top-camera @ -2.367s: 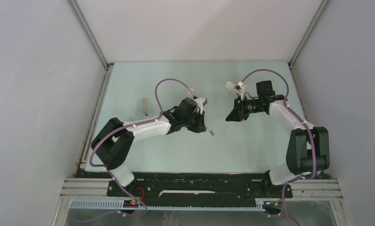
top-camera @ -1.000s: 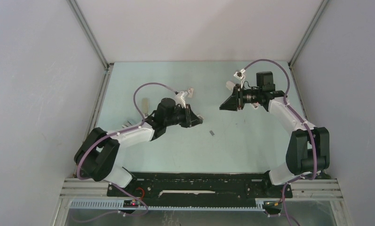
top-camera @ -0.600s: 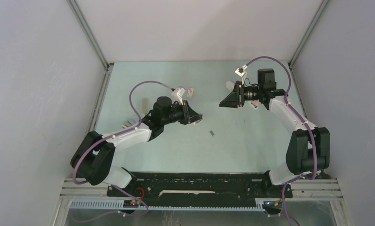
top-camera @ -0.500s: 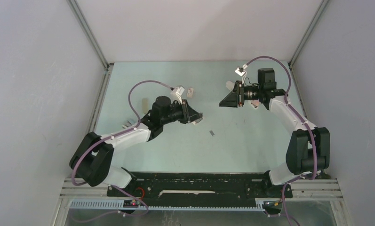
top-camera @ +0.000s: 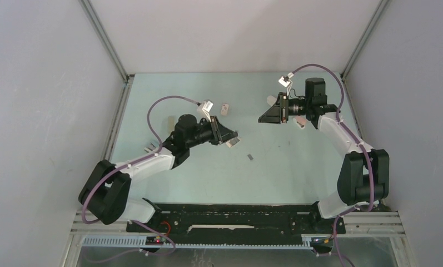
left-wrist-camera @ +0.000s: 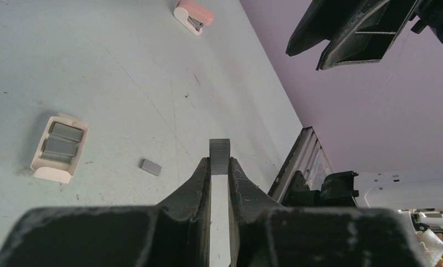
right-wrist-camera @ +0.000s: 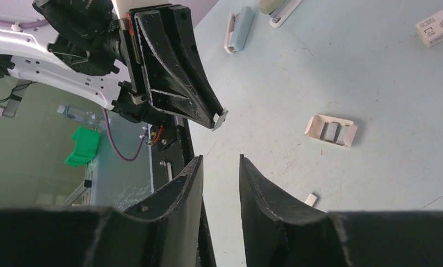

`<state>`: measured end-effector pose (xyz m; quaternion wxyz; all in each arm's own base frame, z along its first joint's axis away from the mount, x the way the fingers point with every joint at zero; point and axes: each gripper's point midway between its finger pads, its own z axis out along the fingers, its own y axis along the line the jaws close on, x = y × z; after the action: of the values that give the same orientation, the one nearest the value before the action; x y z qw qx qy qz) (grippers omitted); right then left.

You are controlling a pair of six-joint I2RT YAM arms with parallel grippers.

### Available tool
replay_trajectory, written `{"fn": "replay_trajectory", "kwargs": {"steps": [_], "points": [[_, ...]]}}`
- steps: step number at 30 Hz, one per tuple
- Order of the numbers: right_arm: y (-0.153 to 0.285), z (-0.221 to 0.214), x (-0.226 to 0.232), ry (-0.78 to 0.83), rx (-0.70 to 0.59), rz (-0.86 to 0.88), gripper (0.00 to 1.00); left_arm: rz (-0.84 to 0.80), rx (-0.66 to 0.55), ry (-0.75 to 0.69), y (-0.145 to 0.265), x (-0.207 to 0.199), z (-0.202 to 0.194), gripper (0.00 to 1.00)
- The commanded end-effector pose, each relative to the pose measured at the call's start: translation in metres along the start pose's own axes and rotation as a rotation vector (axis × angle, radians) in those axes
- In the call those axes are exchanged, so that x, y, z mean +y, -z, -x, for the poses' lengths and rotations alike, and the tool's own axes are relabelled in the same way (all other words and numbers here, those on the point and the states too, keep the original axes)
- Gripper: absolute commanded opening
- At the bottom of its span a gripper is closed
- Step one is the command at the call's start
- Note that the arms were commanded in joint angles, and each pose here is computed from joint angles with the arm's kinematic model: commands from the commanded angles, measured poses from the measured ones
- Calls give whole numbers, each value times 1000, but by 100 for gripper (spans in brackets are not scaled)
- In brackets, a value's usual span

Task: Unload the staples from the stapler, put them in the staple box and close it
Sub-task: Place the staple in the staple box.

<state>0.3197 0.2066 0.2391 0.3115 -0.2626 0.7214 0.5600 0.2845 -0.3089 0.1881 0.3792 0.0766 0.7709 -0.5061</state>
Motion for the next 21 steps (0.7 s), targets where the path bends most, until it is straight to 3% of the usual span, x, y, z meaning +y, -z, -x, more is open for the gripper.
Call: {"fn": "replay_trajectory", "kwargs": {"steps": [1, 21], "points": [[2, 22, 10, 44, -27, 31, 39, -77, -70, -13, 9, -21, 19, 9], [-7, 47, 34, 29, -34, 103, 40, -189, -185, 28, 24, -53, 51, 9]]}}
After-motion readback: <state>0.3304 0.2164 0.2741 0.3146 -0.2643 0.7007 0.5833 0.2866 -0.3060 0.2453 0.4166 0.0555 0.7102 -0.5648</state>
